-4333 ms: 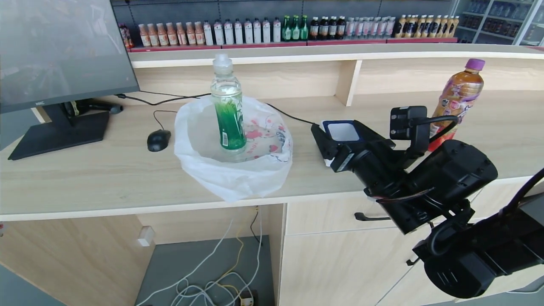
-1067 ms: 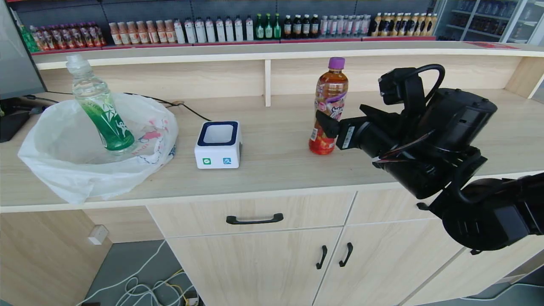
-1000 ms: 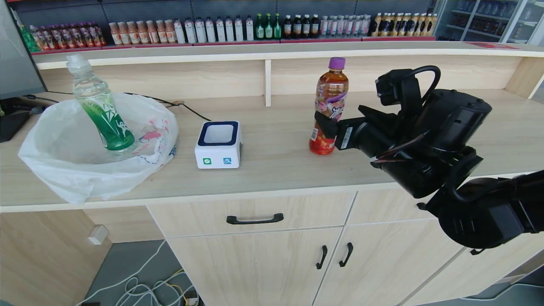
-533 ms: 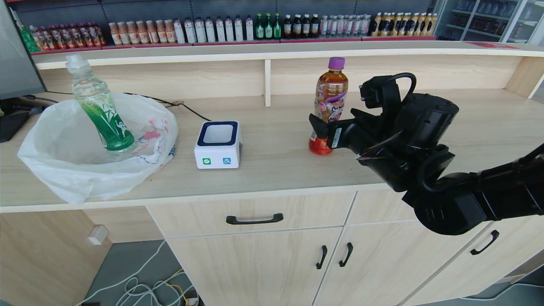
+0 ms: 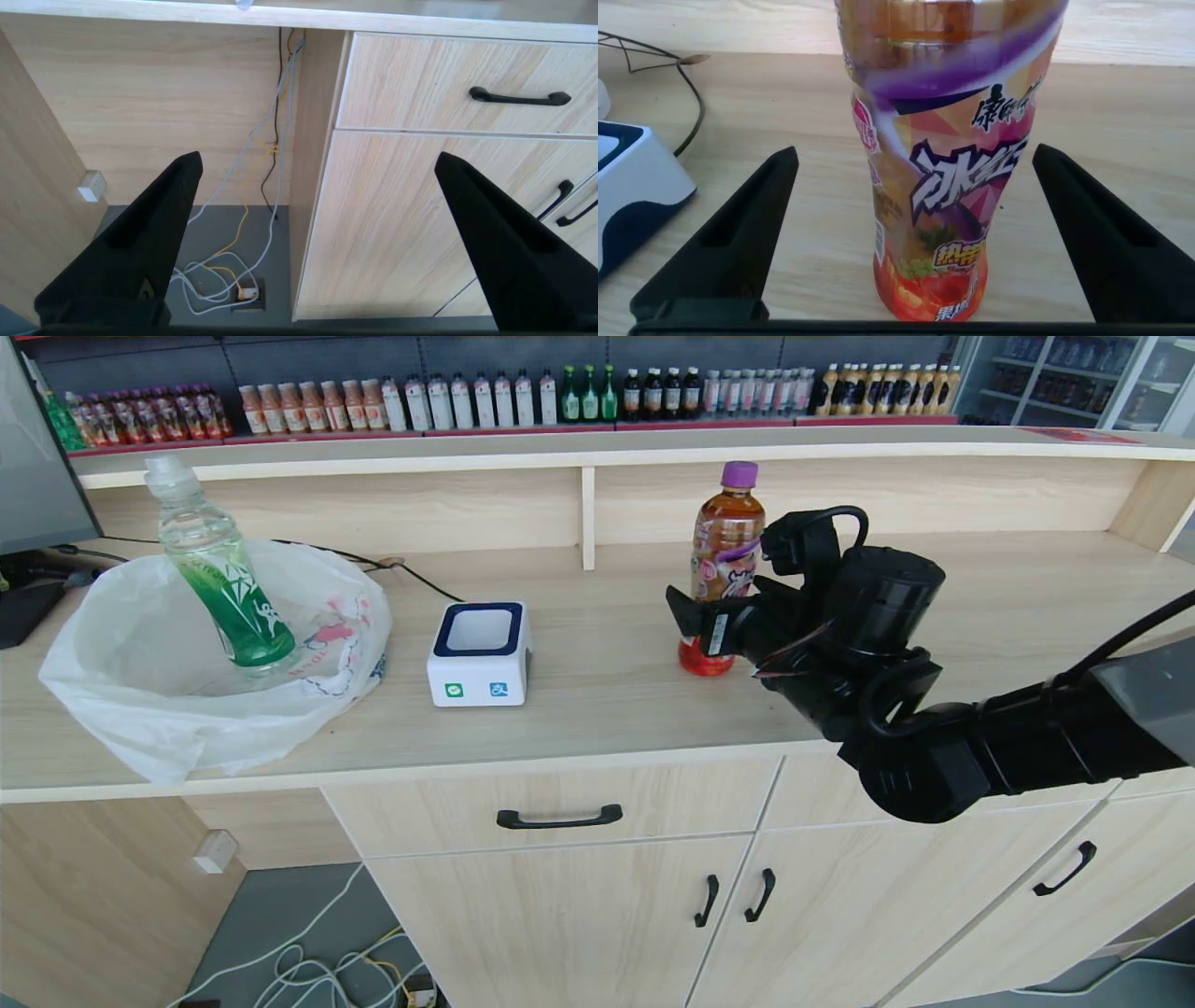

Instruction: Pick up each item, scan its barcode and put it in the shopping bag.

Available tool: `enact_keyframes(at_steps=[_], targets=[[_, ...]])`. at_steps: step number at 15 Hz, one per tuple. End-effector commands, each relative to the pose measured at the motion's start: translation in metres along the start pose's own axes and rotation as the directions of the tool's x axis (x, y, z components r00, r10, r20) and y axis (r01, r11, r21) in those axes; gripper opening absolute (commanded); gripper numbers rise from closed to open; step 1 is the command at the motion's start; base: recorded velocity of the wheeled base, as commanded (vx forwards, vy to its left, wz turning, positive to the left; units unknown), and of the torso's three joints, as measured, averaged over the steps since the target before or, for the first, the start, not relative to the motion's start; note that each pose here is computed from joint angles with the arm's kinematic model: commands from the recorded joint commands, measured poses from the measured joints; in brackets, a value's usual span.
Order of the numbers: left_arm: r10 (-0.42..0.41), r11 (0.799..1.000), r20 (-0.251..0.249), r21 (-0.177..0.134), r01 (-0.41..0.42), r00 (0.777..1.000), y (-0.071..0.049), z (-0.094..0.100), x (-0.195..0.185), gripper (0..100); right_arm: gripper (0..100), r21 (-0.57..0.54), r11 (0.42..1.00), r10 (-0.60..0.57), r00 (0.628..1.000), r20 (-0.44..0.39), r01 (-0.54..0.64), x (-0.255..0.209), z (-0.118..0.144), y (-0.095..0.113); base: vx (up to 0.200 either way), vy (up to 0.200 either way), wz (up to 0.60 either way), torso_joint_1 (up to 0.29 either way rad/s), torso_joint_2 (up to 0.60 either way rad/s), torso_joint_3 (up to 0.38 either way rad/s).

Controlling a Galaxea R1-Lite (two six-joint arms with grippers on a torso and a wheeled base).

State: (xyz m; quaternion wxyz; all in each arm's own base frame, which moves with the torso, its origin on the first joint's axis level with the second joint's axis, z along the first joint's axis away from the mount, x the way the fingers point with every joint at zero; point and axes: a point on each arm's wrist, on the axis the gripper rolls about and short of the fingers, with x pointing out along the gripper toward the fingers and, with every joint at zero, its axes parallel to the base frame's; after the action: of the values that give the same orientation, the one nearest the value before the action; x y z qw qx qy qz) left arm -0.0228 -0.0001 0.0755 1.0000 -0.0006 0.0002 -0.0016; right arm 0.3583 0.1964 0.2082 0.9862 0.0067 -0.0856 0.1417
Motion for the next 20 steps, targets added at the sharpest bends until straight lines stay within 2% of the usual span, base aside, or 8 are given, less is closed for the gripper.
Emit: enact_keyframes(at_steps=[1, 5, 10, 20], targets=[[0.0, 1.0, 0.0, 0.0, 0.0, 1.0, 0.0, 0.0, 0.0, 100, 100, 0.001, 1.0, -0.003, 1.0, 0.005, 0.003, 0.007, -0.004, 0.001, 0.0, 0.0, 0.0, 0.0, 0.0, 0.0], [0.0, 1.0, 0.0, 0.0, 0.0, 1.0, 0.0, 0.0, 0.0, 100, 100, 0.001, 1.0, -0.02, 1.0, 0.012, 0.02, 0.013, -0.003, -0.005, 0.0, 0.0, 0.0, 0.0, 0.0, 0.0], [0.0, 1.0, 0.0, 0.0, 0.0, 1.0, 0.0, 0.0, 0.0, 100, 100, 0.002, 1.0, -0.017, 1.0, 0.003, 0.017, 0.015, -0.008, -0.005, 0.0, 0.0, 0.0, 0.0, 0.0, 0.0], [0.0, 1.0, 0.0, 0.0, 0.0, 1.0, 0.0, 0.0, 0.0, 100, 100, 0.009, 1.0, -0.017, 1.0, 0.012, 0.017, 0.037, 0.001, 0.0, 0.0, 0.0, 0.0, 0.0, 0.0, 0.0]])
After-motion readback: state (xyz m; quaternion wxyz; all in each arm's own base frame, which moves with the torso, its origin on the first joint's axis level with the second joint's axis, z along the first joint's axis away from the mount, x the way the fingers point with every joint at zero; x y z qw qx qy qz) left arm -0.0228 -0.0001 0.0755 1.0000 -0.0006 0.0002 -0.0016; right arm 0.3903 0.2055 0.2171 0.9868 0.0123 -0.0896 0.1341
